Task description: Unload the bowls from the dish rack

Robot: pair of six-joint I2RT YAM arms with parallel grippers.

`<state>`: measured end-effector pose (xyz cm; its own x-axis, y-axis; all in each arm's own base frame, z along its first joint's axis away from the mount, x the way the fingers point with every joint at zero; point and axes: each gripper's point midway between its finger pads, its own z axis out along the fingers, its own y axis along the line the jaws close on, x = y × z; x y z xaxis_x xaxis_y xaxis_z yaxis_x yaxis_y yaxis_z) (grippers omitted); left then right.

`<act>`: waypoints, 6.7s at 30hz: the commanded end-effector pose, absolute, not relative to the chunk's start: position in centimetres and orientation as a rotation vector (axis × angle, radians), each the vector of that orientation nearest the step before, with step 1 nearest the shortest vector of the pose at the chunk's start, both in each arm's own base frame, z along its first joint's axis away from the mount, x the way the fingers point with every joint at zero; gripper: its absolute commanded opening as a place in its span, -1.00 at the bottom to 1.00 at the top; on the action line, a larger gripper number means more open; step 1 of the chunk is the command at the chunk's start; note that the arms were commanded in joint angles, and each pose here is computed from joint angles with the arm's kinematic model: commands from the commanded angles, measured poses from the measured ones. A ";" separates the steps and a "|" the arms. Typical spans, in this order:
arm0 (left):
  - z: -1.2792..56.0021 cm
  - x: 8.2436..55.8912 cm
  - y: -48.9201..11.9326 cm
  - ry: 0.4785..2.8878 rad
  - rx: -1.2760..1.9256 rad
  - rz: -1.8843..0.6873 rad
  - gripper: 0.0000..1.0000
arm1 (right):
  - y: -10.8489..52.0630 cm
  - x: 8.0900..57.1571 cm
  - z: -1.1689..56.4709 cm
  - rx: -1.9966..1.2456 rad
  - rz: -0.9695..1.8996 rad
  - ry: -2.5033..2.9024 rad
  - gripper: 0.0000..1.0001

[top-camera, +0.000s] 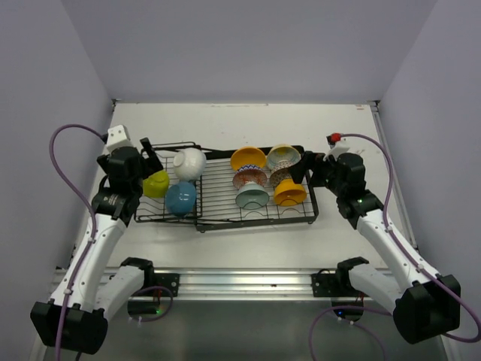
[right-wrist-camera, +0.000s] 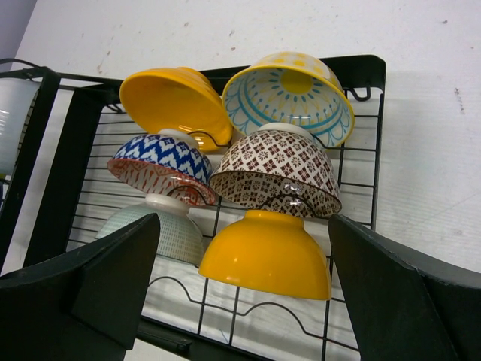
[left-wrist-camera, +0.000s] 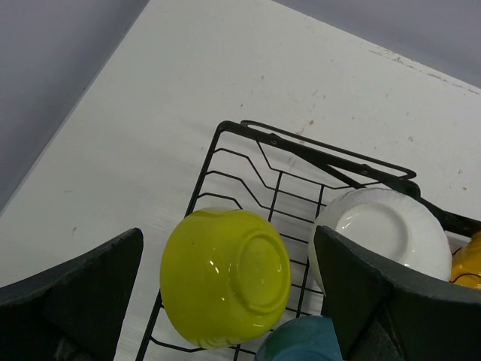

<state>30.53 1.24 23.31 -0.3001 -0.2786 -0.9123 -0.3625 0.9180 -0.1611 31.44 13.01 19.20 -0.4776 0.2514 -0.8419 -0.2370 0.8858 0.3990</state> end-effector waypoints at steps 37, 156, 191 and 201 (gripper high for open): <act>15.0 29.4 1.9 2.069 -0.811 -0.024 0.71 | 13.3 32.1 18.7 -0.019 0.557 2.001 0.97; 41.5 27.6 -22.0 1.197 0.168 -1.588 -1.00 | 29.0 21.7 42.5 -0.304 2.030 1.100 0.79; 37.5 28.9 -24.9 1.171 0.155 -1.954 0.11 | 27.9 20.2 46.1 -0.323 2.124 0.945 -1.00; 36.3 28.8 -25.5 1.257 0.217 -1.895 1.00 | 28.1 21.1 47.3 -0.304 2.142 0.931 -1.00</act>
